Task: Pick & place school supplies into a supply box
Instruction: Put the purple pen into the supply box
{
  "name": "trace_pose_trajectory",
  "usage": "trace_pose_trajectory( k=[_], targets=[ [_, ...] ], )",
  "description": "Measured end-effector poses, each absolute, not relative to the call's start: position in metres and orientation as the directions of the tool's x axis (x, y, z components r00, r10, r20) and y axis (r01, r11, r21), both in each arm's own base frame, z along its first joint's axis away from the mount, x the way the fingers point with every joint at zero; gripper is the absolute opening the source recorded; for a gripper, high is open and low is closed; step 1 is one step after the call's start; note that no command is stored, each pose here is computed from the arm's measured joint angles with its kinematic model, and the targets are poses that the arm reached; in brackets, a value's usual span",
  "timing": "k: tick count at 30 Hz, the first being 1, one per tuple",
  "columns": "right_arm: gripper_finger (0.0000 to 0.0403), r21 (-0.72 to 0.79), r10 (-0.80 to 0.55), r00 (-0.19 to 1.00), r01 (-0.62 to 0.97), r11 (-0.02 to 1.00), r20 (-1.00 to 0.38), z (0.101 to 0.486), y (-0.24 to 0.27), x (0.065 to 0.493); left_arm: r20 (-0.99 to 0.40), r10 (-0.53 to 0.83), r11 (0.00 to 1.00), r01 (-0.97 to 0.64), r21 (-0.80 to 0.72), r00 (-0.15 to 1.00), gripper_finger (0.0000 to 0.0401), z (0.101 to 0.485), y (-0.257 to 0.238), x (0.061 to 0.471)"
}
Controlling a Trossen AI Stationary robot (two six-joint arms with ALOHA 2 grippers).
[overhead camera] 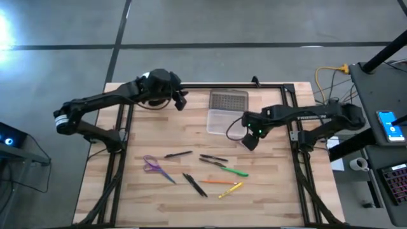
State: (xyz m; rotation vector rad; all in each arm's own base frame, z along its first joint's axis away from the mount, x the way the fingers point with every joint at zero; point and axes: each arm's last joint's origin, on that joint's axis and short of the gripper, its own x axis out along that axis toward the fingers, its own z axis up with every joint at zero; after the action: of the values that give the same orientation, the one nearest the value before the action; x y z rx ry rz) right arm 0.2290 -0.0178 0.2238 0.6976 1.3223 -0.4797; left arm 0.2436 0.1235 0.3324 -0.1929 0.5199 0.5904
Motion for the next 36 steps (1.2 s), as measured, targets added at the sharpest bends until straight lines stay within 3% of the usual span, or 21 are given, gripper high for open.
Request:
trace_pose_trajectory(
  k=[6,17,25,36],
  targets=[
    [0.0201,0.170,0.102,0.138,0.686,0.708,-0.985,0.206,-0.002,0.237,-0.471,0.431,0.853,-0.518,-0.065,0.769,0.0124,0.325,0.127,0.239],
    [0.0191,0.065,0.075,0.018,0.721,0.690,-0.997,0.170,0.000,0.255,-0.466,0.423,0.847,-0.522,-0.102,0.777,0.0124,0.325,0.123,0.234],
    [0.0166,0.085,0.076,0.047,0.748,0.659,-0.996,0.158,0.001,0.266,-0.448,0.426,0.843,-0.525,-0.119,0.786,0.0124,0.330,0.120,0.229],
    [0.0145,0.003,0.018,-0.011,0.761,0.648,-1.000,0.143,0.003,0.269,-0.431,0.417,0.845,-0.517,-0.141,0.800,0.0124,0.335,0.117,0.226]
  ],
)
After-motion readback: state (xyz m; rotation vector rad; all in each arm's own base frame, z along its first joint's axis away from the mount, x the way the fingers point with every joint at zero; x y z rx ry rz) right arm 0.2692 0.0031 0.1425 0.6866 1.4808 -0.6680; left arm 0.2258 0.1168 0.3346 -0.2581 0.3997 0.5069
